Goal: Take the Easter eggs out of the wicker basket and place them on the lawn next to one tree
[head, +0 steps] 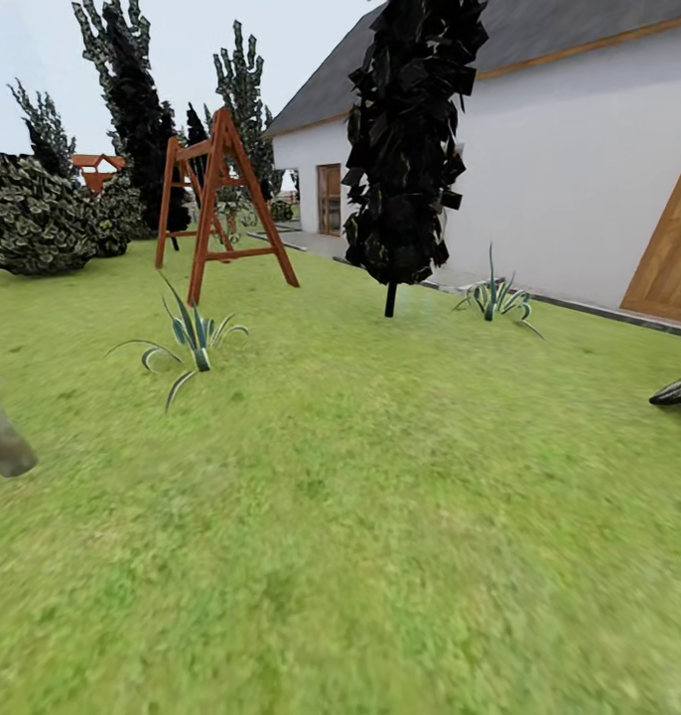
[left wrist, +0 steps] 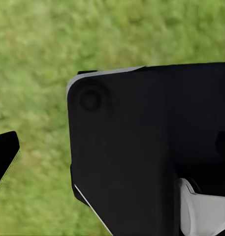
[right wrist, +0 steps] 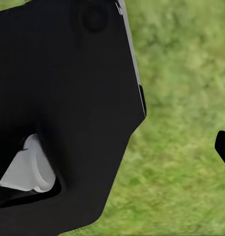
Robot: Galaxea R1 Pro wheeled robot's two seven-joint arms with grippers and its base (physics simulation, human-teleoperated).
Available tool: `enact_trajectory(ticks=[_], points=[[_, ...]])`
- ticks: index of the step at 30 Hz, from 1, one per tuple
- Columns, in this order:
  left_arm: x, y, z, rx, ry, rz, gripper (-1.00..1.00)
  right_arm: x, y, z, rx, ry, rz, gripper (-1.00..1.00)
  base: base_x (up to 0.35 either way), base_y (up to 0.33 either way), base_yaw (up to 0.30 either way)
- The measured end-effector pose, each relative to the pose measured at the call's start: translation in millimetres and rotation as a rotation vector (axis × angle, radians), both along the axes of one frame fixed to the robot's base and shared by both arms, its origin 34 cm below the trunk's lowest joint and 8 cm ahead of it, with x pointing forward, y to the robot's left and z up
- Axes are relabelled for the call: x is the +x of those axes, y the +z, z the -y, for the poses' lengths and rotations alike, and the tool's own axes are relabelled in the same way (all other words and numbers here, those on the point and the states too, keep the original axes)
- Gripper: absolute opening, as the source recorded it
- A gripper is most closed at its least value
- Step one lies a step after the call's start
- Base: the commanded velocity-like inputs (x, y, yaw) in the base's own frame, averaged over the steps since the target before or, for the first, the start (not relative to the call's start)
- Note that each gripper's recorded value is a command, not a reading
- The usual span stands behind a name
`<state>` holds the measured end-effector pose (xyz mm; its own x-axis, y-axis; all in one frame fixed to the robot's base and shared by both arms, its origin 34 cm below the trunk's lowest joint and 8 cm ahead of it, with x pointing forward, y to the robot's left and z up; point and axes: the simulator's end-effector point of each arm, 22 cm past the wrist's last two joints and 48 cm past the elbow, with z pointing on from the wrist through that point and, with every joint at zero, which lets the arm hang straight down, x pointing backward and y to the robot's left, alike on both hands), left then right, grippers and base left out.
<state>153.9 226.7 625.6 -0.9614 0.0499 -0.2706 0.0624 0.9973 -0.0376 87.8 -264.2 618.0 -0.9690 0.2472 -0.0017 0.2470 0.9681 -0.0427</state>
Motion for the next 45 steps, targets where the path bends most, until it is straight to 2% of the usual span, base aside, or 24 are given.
enact_trajectory(ticks=[36,45], points=[[5.1,0.6,0.5,-0.001,-0.001,0.013,1.00,0.4,0.0,-2.7,0.006,0.012,0.003,1.00,0.340,0.000,-0.002],[6.8,0.9,0.5,-0.001,-0.001,0.018,1.00,3.9,-0.2,-0.9,0.002,-0.004,0.012,1.00,0.340,0.000,0.000]])
